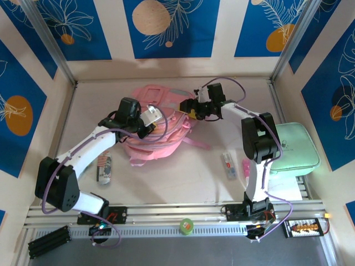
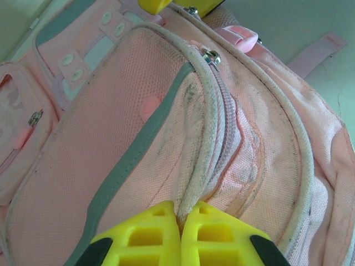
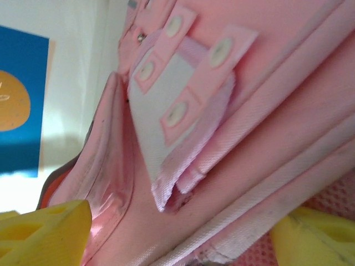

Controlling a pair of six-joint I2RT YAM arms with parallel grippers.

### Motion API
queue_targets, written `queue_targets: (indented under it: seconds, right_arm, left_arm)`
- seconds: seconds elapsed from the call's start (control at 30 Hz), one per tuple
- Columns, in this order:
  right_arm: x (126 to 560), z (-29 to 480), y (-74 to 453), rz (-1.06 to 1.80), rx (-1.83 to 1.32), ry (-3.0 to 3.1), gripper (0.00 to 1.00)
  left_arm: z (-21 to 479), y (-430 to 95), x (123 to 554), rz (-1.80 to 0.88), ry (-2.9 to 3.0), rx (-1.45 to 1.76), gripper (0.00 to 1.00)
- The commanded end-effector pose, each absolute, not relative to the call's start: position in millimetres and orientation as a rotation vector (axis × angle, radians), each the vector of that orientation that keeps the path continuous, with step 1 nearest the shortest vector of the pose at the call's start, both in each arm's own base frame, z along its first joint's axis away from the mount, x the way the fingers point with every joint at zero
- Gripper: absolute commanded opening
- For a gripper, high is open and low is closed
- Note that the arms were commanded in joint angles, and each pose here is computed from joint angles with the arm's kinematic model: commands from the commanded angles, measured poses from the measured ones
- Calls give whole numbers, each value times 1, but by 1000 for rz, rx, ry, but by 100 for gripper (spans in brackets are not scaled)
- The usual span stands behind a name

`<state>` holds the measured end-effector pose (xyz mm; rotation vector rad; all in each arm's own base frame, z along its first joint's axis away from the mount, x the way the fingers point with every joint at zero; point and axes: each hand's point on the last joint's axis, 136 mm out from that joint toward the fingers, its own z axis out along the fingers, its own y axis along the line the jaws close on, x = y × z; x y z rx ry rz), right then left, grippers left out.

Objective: Pack the student bag
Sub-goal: Unzip the student bag at the top-center of the table.

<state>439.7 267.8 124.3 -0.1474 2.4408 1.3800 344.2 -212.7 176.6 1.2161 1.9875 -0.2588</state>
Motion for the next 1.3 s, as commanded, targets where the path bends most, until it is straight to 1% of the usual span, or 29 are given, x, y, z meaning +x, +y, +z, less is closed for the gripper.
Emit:
queue_targets:
  seconds: [0.0, 0.1, 0.2, 0.27, 0.37, 0.43, 0.5, 0.57, 0.83, 1.1, 1.2, 1.27]
  right_arm:
    - [415, 129, 280, 1509, -282, 2428, 81]
    - [405, 133, 279, 1506, -323, 2415, 75]
    - [400, 133, 273, 1468, -336, 2415, 64]
    - [398, 133, 270, 1435, -335, 2418, 53]
    - [395, 135, 267, 1424, -346, 2407, 43]
    - [392, 134, 267, 1419, -359, 2404, 39]
    - [392, 130, 265, 1396, -352, 2418, 38]
    - [394, 126, 263, 1370, -344, 2431, 35]
    - [401, 122, 258, 1286, -338, 2450, 35]
    - [394, 123, 256, 1275, -372, 2464, 42]
    - [392, 122, 256, 1273, -373, 2470, 43]
    - [391, 121, 256, 1280, -374, 2471, 41]
  left_arm:
    - [209, -215, 355, -275, 1897, 1137, 0]
    - [207, -214, 355, -268, 1903, 1141, 0]
    - [206, -214, 355, -265, 1905, 1144, 0]
    - [206, -214, 355, -264, 1907, 1143, 0]
    - [206, -212, 356, -256, 1908, 1137, 0]
    - [207, -213, 355, -260, 1906, 1136, 0]
    - [206, -213, 354, -265, 1906, 1139, 0]
    - [207, -213, 353, -266, 1903, 1141, 0]
    - [206, -214, 352, -277, 1903, 1149, 0]
    - [205, -214, 352, -273, 1908, 1149, 0]
    - [206, -214, 352, -272, 1906, 1147, 0]
    - [206, -214, 352, -273, 1905, 1148, 0]
